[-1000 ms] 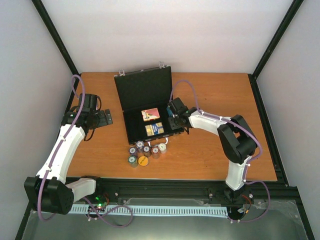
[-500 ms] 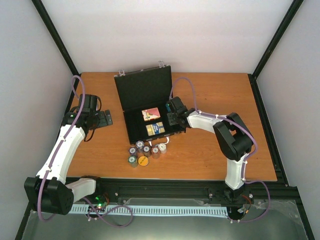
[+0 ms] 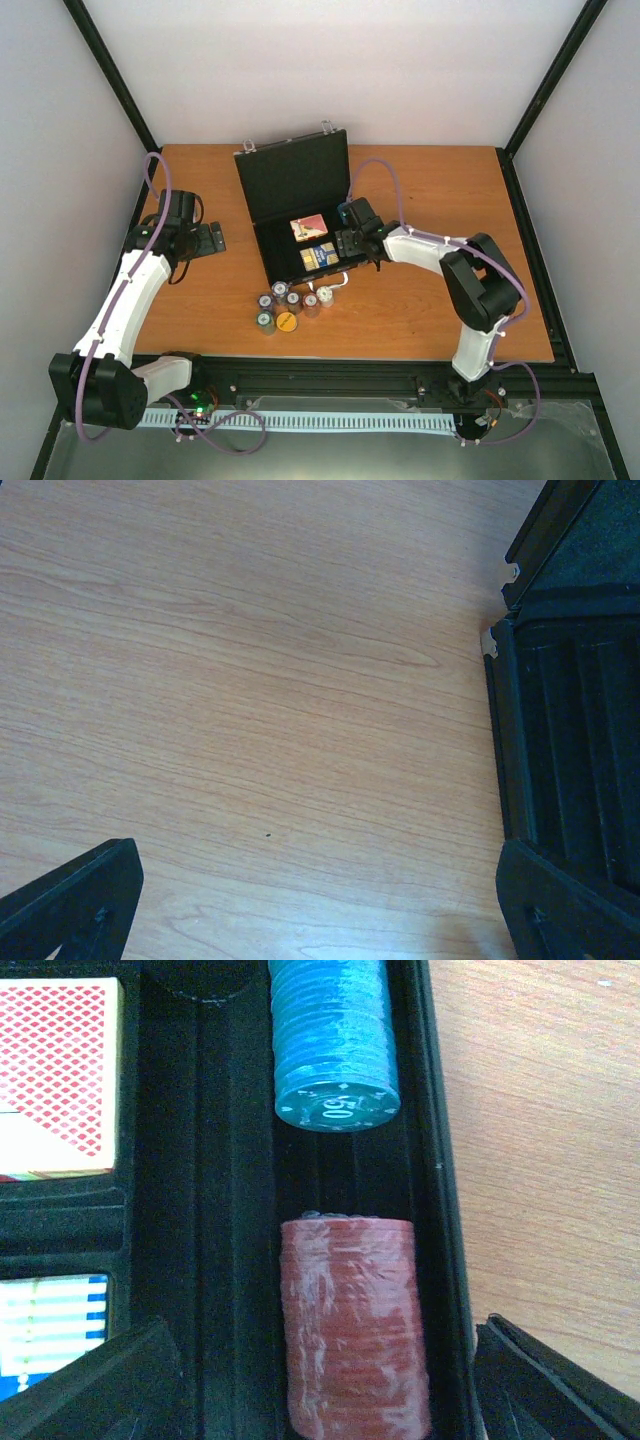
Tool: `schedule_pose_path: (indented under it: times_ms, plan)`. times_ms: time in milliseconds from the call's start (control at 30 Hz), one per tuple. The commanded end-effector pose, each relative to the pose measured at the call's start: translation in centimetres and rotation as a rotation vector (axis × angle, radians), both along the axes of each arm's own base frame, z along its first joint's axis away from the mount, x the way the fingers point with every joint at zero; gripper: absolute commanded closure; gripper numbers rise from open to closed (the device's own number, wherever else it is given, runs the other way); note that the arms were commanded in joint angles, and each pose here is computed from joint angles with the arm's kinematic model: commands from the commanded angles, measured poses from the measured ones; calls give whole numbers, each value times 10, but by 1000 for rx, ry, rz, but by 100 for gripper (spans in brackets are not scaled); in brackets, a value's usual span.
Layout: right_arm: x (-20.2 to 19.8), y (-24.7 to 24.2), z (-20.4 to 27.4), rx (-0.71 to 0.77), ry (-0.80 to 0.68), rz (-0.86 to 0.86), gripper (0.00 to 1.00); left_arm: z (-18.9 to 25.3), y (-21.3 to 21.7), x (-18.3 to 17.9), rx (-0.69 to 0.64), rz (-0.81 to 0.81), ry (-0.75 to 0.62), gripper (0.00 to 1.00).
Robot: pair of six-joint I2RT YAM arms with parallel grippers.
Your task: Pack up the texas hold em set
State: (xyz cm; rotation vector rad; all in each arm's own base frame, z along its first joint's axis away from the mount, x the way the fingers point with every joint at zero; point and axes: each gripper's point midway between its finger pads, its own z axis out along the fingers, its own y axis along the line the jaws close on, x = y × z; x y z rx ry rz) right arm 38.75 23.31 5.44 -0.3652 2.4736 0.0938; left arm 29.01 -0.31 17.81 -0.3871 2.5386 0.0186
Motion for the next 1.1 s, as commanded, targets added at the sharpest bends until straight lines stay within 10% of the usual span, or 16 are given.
schedule_pose_path:
  times_ms: [0, 267, 700, 1067]
  plan:
    - [1, -1, 40, 30, -42, 16, 17, 3, 0, 0, 7, -13, -11, 0]
    - [-20, 20, 94, 71, -5, 160, 13, 4, -1, 1, 2, -13, -15, 0]
    - [-161, 65, 63, 39, 268, 557, 21, 4, -3, 1, -3, -24, -18, 0]
    - [-178, 81, 49, -10, 295, 693, 27, 7, -4, 2, -13, -27, -29, 0]
